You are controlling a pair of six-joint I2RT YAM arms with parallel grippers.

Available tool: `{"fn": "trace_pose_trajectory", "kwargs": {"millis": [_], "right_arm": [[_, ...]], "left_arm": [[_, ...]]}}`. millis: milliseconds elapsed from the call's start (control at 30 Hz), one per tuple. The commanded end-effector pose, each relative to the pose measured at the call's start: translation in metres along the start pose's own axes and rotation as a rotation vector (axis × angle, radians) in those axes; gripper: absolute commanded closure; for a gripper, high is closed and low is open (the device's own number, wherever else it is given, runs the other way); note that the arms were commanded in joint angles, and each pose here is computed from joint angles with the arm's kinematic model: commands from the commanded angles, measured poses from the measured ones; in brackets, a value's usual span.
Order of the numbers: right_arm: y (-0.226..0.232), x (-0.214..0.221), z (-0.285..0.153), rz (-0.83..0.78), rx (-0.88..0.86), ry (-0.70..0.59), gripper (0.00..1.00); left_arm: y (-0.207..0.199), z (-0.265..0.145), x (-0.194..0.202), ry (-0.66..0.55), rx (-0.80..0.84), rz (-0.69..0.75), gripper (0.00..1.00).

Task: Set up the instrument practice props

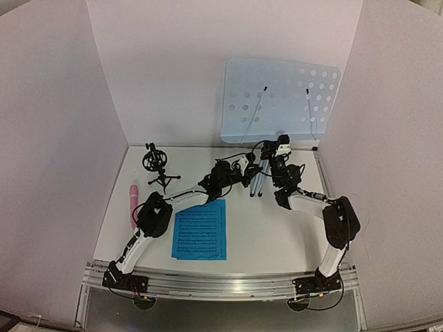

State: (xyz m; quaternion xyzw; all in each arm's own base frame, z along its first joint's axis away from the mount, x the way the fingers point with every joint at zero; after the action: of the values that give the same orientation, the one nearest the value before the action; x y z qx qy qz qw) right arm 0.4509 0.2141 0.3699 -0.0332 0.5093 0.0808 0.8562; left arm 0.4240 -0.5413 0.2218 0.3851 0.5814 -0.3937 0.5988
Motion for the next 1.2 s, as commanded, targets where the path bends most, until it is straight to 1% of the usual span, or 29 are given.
{"fn": "trace_pose_trajectory", "kwargs": {"millis": [0, 133, 267, 433, 567, 800, 967, 1167], "right_arm": [[0.020, -0.036, -0.005, 0.045, -0.118, -0.009, 1.00], [0.021, -0.027, -0.011, 0.034, -0.124, 0.028, 1.00], [0.028, -0.023, -0.017, 0.024, -0.148, 0.073, 1.00], [0.023, -0.011, -0.027, 0.001, -0.124, 0.113, 1.00], [0.019, -0.011, -0.036, -0.034, -0.123, 0.127, 1.00], [0.014, -0.013, -0.047, -0.122, -0.128, 0.148, 1.00], [0.013, -0.017, -0.051, -0.161, -0.150, 0.179, 1.00], [0.002, -0.026, -0.057, -0.187, -0.107, 0.196, 1.00]], "left_arm": [[0.023, -0.016, -0.018, -0.016, -0.079, 0.085, 1.00], [0.023, -0.024, -0.019, 0.016, -0.069, 0.075, 1.00], [0.018, -0.031, -0.021, 0.077, -0.021, 0.064, 1.00], [0.016, -0.042, -0.008, 0.172, -0.006, 0.073, 1.00], [0.014, -0.050, -0.006, 0.228, 0.002, 0.077, 1.00], [0.007, -0.062, 0.010, 0.327, 0.017, 0.021, 1.00], [-0.003, -0.070, 0.011, 0.360, 0.030, -0.007, 1.00], [-0.021, -0.070, 0.012, 0.392, 0.069, 0.010, 1.00]]}}
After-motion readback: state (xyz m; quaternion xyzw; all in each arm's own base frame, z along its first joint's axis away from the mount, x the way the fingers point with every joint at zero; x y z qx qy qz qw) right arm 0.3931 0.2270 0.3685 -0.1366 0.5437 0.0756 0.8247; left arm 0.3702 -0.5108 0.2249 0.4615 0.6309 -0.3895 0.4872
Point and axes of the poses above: each gripper's point midway between its finger pads, its own z axis out along the fingers, its own y axis along the line the jaws close on, x = y × z, the point moved 3 cm from there along -z, back along the fingers, and after that the axes turned 2 degrees about -z, right-handed, at the moved point
